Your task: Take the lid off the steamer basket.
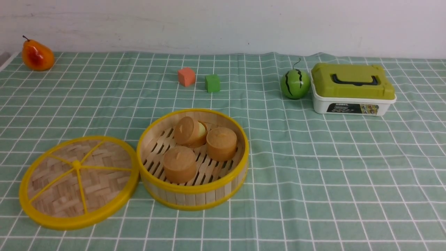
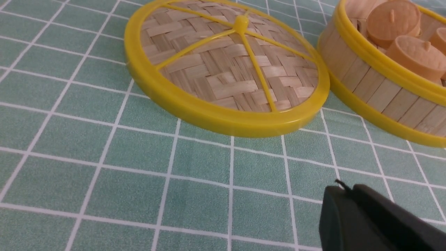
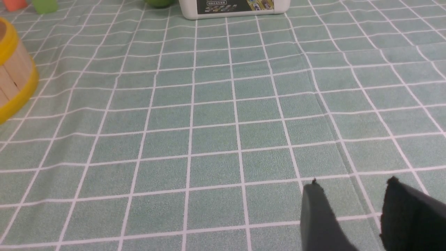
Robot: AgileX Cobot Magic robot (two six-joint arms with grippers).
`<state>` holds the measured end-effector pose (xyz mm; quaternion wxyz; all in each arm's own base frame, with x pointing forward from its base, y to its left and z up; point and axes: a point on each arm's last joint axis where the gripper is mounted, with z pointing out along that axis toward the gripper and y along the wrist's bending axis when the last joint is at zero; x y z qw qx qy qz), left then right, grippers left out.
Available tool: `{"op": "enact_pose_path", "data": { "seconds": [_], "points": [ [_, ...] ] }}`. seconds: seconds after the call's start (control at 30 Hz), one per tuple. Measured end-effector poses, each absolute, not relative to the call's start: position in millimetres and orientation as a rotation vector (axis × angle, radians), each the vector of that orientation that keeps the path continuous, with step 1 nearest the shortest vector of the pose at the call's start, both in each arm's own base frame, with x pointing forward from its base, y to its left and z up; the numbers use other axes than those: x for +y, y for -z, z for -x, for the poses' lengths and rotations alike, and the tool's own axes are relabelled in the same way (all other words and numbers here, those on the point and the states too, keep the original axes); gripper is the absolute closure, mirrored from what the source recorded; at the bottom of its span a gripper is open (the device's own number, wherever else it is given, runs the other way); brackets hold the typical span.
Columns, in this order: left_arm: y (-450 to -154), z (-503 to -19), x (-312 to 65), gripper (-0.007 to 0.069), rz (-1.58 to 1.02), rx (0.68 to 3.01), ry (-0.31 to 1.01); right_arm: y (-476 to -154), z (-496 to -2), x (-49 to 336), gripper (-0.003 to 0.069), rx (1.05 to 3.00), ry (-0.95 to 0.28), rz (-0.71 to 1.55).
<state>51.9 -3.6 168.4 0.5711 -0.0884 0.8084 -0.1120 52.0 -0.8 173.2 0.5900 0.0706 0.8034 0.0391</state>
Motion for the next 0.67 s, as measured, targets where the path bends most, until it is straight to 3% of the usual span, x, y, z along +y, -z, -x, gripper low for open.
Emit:
{"op": "enact_pose_path", "data": {
  "seconds": [0.67],
  "points": [
    [-168.4, -51.9, -3.5, 0.0585, 0.206, 1.896, 0.26, -173.2, -52.0, -0.8, 0.0418, 1.87, -0.091, -0.164]
  ]
}}
